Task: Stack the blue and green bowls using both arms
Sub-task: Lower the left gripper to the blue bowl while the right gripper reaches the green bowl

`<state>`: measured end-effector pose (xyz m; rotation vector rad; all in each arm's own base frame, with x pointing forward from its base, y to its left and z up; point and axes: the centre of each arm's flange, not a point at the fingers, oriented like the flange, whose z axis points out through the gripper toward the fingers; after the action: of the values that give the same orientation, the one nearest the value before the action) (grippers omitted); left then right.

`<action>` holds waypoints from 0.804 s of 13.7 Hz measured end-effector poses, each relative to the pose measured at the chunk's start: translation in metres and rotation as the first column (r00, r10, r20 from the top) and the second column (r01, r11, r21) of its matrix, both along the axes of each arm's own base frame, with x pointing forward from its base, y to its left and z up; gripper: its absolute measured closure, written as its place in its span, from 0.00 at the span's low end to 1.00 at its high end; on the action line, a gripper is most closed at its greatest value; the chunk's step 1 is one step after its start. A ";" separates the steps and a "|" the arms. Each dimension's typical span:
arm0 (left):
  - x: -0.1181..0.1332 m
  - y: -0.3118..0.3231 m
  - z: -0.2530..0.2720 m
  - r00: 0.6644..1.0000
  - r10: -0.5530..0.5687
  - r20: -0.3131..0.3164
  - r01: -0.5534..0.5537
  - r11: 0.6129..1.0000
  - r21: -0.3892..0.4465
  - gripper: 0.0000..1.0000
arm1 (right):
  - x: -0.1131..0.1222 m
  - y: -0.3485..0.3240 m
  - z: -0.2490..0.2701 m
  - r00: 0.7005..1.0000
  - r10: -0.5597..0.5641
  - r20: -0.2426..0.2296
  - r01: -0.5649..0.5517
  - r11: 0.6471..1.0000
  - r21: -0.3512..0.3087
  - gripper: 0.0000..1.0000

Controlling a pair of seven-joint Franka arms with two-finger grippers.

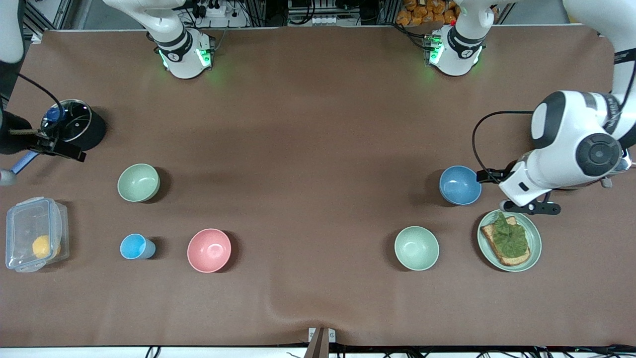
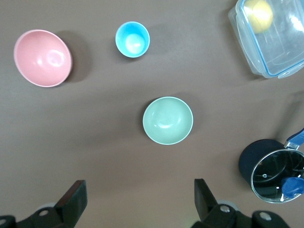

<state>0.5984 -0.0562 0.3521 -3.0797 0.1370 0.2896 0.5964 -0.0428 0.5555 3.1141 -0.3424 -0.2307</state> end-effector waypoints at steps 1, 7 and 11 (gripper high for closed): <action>-0.006 0.002 -0.018 1.000 0.001 0.001 -0.001 1.000 -0.003 0.00 | 0.001 -0.005 -0.007 1.000 -0.003 -0.015 0.003 1.000 0.001 0.00; -0.016 0.037 -0.108 0.998 0.060 -0.028 -0.061 0.998 -0.033 0.00 | -0.003 -0.090 -0.078 0.977 0.117 -0.177 -0.102 0.990 0.094 0.00; -0.017 0.029 -0.131 0.998 0.048 -0.040 -0.049 0.999 -0.018 0.00 | -0.011 -0.143 -0.128 0.966 0.167 -0.197 -0.138 0.978 0.153 0.00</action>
<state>0.5814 -0.0273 0.2208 -3.1004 0.0671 0.3540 0.5850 -0.1854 0.4280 3.1878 -0.0847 -0.5982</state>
